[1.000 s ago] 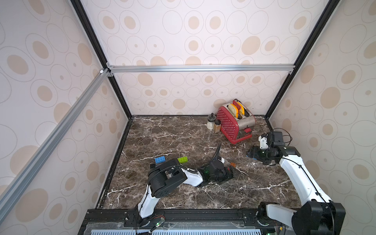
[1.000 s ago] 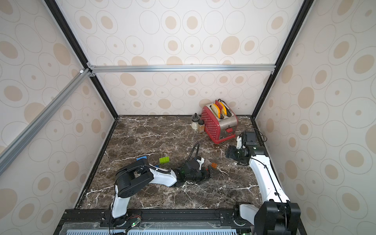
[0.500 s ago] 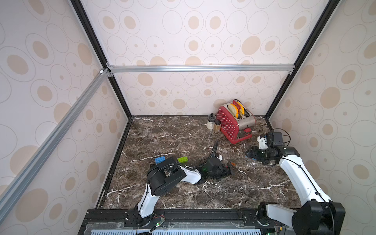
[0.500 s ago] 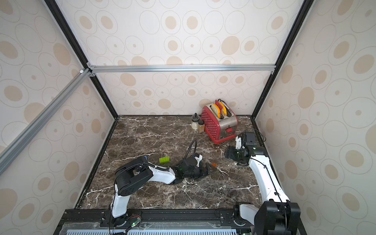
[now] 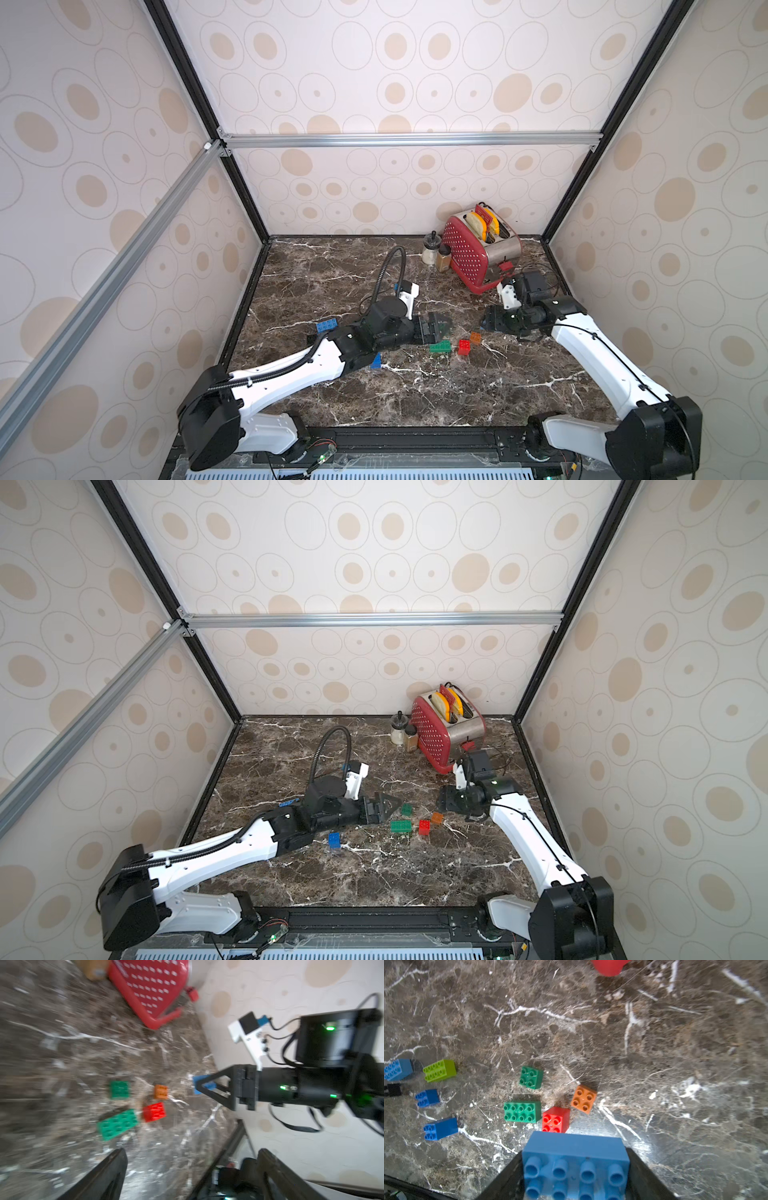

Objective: Assemble the letter f with lego
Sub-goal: Assemble the lego brick with the lego brick.

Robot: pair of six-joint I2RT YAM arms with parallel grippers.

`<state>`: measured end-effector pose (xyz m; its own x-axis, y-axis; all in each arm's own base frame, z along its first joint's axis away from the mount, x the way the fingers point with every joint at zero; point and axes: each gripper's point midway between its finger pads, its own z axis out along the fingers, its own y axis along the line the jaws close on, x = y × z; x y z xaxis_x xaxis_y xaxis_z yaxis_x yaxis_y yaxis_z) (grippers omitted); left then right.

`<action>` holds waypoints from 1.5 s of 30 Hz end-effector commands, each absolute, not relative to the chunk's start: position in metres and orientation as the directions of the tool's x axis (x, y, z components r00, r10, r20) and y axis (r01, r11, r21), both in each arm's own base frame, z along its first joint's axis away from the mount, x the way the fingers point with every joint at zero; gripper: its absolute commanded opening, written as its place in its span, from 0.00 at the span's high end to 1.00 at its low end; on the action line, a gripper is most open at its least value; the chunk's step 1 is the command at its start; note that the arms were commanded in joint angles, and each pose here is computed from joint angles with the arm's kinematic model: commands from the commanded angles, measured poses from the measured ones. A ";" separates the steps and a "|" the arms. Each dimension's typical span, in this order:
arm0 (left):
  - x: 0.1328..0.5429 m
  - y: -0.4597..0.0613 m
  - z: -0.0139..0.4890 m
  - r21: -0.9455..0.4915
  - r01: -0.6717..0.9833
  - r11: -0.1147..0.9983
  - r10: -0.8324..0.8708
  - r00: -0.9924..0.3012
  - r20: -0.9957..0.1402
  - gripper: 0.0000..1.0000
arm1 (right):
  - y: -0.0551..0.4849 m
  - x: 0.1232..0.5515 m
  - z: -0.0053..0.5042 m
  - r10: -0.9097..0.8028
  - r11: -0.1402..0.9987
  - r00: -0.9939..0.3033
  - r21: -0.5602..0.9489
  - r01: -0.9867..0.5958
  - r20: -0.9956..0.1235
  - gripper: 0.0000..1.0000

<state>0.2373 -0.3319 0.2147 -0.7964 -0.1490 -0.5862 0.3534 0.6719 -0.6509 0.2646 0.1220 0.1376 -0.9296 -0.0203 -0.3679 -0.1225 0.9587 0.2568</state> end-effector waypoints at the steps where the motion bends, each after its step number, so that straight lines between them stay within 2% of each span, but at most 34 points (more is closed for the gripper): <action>1: 0.238 -0.263 0.143 -0.308 0.288 0.907 0.051 -0.800 -0.598 0.01 | 0.137 0.259 0.125 -0.028 0.969 -0.941 0.222 -0.108 -0.337 0.29; 4: 0.244 -0.249 0.124 -0.301 0.232 0.925 0.010 -0.806 -0.592 0.01 | 0.144 0.254 0.110 -0.021 0.976 -0.951 0.200 -0.087 -0.308 0.28; 8: 0.256 -0.222 0.108 -0.165 0.149 0.975 0.013 -0.777 -0.629 0.01 | 0.147 0.249 0.097 0.025 0.980 -0.959 0.197 -0.033 -0.284 0.28; 14: 0.266 -0.209 0.097 -0.100 0.136 0.986 0.038 -0.757 -0.652 0.01 | 0.161 0.251 0.090 0.054 0.981 -0.959 0.193 -0.001 -0.278 0.28; 19: 0.271 -0.199 0.071 -0.197 0.128 0.972 -0.015 -0.803 -0.596 0.01 | 0.177 0.251 0.083 0.016 0.987 -0.965 0.158 -0.026 -0.263 0.28; 24: 0.267 -0.213 0.073 -0.402 0.188 0.896 -0.076 -0.827 -0.557 0.01 | 0.175 0.249 0.075 0.023 0.990 -0.967 0.142 -0.014 -0.255 0.28; 35: 0.262 -0.220 0.076 -0.442 0.216 0.871 -0.069 -0.836 -0.544 0.01 | 0.173 0.248 0.080 -0.015 0.994 -0.965 0.102 -0.043 -0.264 0.28; 45: 0.252 -0.236 0.116 -0.551 0.340 0.762 -0.097 -0.781 -0.616 0.01 | 0.176 0.253 0.079 -0.054 0.993 -0.962 0.091 -0.081 -0.267 0.27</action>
